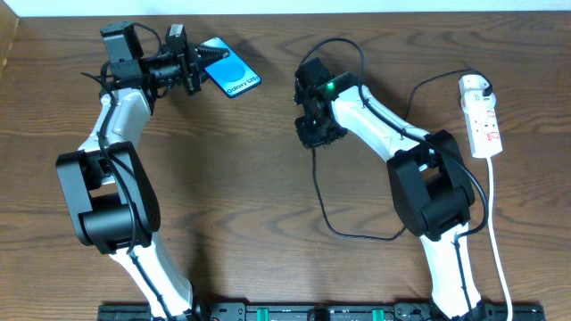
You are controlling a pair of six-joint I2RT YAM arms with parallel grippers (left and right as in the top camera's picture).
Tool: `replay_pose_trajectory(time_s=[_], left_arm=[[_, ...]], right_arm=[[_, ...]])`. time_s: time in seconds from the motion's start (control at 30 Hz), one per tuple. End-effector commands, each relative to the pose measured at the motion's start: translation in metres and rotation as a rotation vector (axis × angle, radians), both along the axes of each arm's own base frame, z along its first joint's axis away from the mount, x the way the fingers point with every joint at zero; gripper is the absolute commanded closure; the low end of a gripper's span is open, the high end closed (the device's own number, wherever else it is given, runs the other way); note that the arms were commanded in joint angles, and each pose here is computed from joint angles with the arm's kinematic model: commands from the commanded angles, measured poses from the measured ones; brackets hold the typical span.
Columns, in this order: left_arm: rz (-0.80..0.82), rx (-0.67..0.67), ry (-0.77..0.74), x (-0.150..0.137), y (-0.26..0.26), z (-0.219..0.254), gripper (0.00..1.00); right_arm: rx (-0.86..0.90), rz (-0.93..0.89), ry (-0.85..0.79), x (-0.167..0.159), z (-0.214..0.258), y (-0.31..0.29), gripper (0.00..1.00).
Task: Plug charger to phone and switch on socket
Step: 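Close the right gripper on the connector and lift it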
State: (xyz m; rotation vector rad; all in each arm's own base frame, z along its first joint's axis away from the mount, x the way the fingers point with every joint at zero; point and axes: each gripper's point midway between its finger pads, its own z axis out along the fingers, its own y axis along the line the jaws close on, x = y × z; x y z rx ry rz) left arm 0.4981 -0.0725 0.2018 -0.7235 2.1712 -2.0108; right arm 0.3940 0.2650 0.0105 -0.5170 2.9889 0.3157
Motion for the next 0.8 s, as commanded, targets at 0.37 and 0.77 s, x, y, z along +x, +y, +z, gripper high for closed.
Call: replay_pose_trajectory(time_s=[0.37, 0.77], left_arm=[[-0.036, -0.01, -0.054, -0.005, -0.002, 0.019, 0.93], [-0.082, -0.035, -0.058, -0.013, -0.007, 0.023, 0.93]], right_arm=[[-0.026, -0.156, 0.036, -0.012, -0.024, -0.001, 0.76], [0.326, -0.083, 0.073, 0.0, 0.034, 0.023, 0.99]])
